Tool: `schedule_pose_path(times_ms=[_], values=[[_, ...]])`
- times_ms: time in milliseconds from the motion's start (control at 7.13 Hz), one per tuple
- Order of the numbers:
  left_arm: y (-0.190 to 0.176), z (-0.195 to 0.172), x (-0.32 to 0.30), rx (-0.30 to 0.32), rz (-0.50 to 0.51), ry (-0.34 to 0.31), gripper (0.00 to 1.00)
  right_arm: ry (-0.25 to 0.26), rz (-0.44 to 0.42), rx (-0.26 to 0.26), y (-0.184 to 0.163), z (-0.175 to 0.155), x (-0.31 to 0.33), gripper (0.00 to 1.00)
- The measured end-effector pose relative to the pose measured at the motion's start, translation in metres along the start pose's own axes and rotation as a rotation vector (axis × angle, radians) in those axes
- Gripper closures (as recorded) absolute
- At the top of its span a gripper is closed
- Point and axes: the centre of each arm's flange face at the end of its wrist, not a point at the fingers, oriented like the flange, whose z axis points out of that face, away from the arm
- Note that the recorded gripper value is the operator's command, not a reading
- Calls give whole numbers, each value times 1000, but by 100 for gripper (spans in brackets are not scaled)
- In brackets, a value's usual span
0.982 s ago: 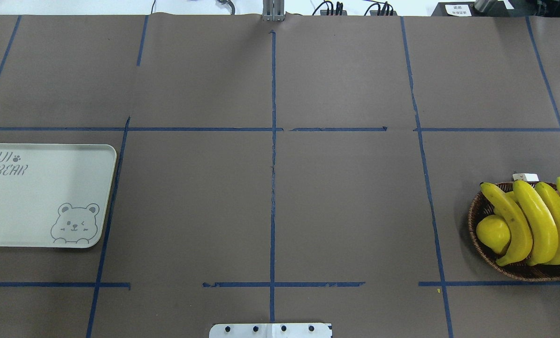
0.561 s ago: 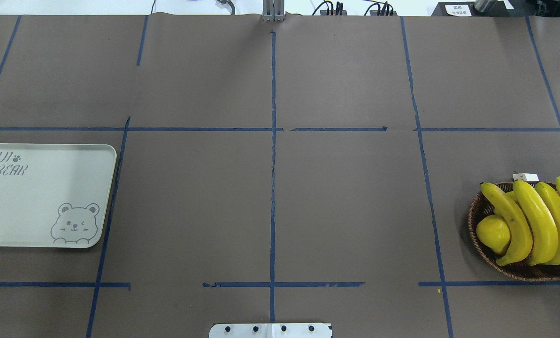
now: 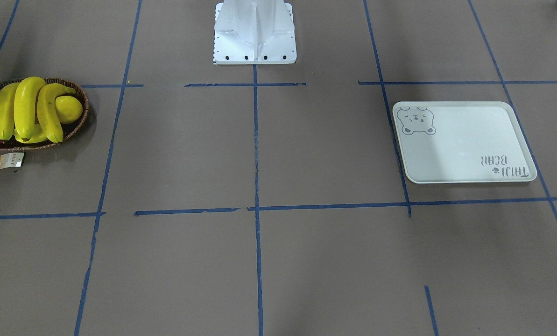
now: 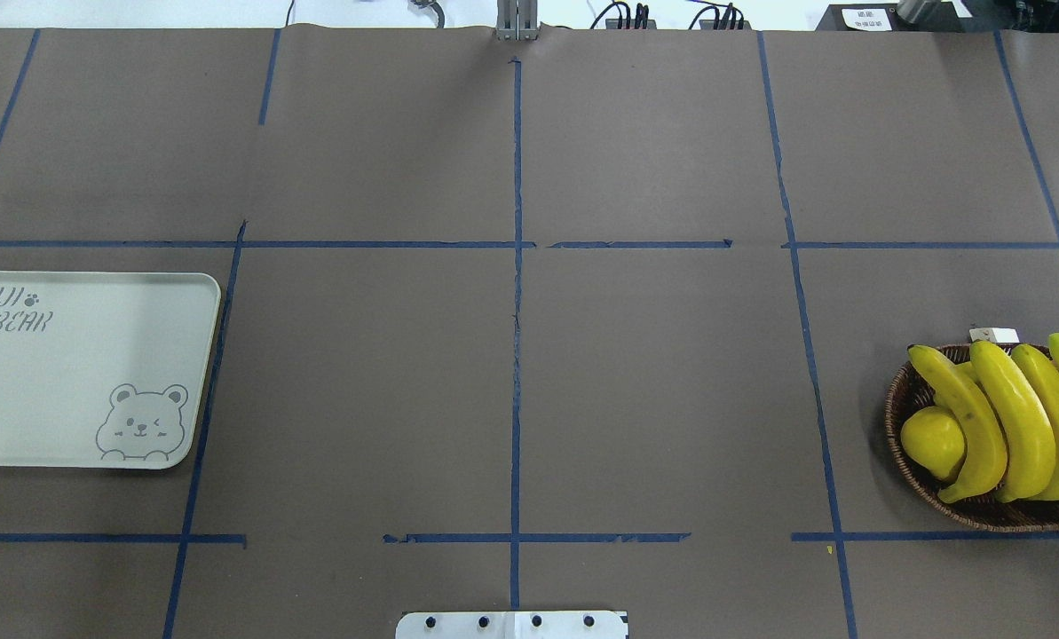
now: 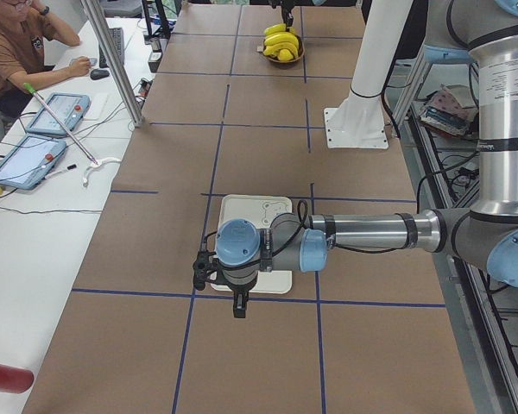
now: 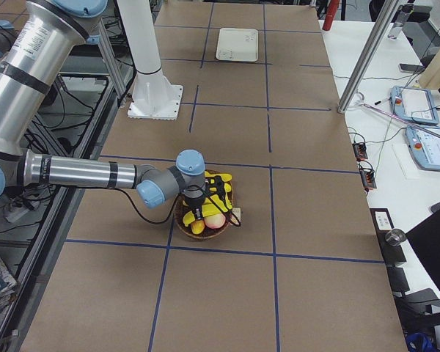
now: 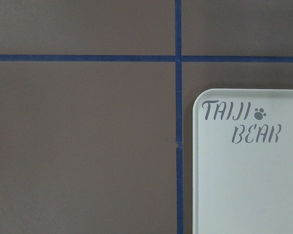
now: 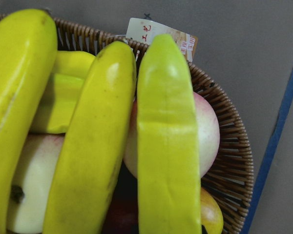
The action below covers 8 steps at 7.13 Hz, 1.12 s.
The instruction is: Transfer all bananas from basket to plate
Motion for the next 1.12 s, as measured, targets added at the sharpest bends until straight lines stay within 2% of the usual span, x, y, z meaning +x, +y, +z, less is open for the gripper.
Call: schedule_pose_path(times_ms=[421, 561, 702, 982, 1122], values=[[-3, 2, -2, -4, -4, 0, 0, -12, -17, 12, 4, -12, -2, 100], [-4, 1, -1, -3, -5, 0, 0, -28, -17, 16, 10, -20, 1, 100], [-3, 1, -1, -2, -7, 2, 0, -67, -5, 36, 15, -34, 10, 100], [-1, 2, 0, -2, -10, 24, 0, -141, 36, 119, 19, -68, 31, 100], [-1, 2, 1, -2, -11, 31, 0, -150, 66, 171, 14, -85, 42, 100]])
